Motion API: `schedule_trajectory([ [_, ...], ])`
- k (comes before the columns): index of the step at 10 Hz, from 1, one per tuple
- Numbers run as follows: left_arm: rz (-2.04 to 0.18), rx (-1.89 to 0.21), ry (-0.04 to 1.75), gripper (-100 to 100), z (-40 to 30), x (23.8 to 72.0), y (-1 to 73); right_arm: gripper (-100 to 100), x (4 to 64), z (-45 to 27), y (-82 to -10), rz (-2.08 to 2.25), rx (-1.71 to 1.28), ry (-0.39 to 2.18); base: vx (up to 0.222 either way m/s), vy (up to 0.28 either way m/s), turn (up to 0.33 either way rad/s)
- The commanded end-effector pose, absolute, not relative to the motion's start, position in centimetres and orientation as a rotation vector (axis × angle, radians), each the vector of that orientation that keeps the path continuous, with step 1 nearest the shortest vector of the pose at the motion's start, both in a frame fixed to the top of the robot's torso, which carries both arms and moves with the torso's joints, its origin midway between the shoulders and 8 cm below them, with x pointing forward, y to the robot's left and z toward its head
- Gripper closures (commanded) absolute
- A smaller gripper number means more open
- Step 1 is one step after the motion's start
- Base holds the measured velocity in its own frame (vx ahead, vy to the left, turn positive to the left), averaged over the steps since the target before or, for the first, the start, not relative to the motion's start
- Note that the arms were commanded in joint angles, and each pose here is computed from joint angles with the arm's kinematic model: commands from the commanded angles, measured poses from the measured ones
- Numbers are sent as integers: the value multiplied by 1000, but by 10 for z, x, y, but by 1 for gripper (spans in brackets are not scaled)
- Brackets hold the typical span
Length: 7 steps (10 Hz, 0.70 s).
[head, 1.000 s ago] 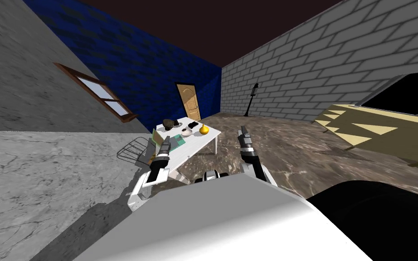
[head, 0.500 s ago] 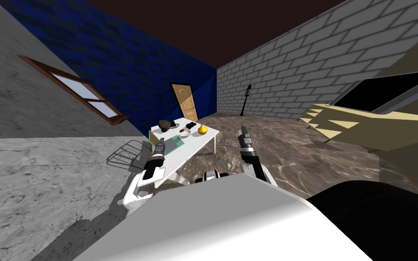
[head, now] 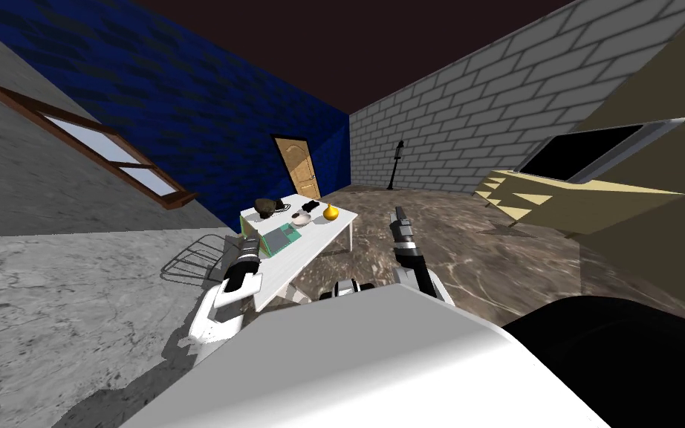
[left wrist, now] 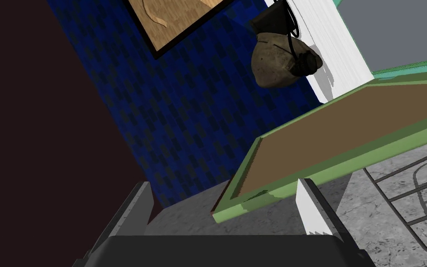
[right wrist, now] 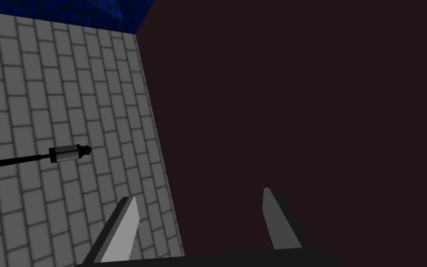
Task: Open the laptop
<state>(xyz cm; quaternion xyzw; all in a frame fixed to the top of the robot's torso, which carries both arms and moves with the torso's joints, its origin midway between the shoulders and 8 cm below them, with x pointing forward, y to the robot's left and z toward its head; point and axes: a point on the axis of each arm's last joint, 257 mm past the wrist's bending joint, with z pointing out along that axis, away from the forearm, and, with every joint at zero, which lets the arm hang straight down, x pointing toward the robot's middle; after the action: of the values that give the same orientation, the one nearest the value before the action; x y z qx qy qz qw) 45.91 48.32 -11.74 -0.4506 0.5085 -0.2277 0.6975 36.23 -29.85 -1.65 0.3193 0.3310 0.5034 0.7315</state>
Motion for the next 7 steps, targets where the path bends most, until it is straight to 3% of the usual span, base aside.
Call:
schedule_trajectory([
  [1,-449,-1059,1126,-100,-122,450,510,0,362,-16,-299,1108,703,728,-9,44,-78],
  [7,-404,-1099,1108,-100,-122,459,528,0,362,-17,-299,1108,703,728,-12,39,-61],
])
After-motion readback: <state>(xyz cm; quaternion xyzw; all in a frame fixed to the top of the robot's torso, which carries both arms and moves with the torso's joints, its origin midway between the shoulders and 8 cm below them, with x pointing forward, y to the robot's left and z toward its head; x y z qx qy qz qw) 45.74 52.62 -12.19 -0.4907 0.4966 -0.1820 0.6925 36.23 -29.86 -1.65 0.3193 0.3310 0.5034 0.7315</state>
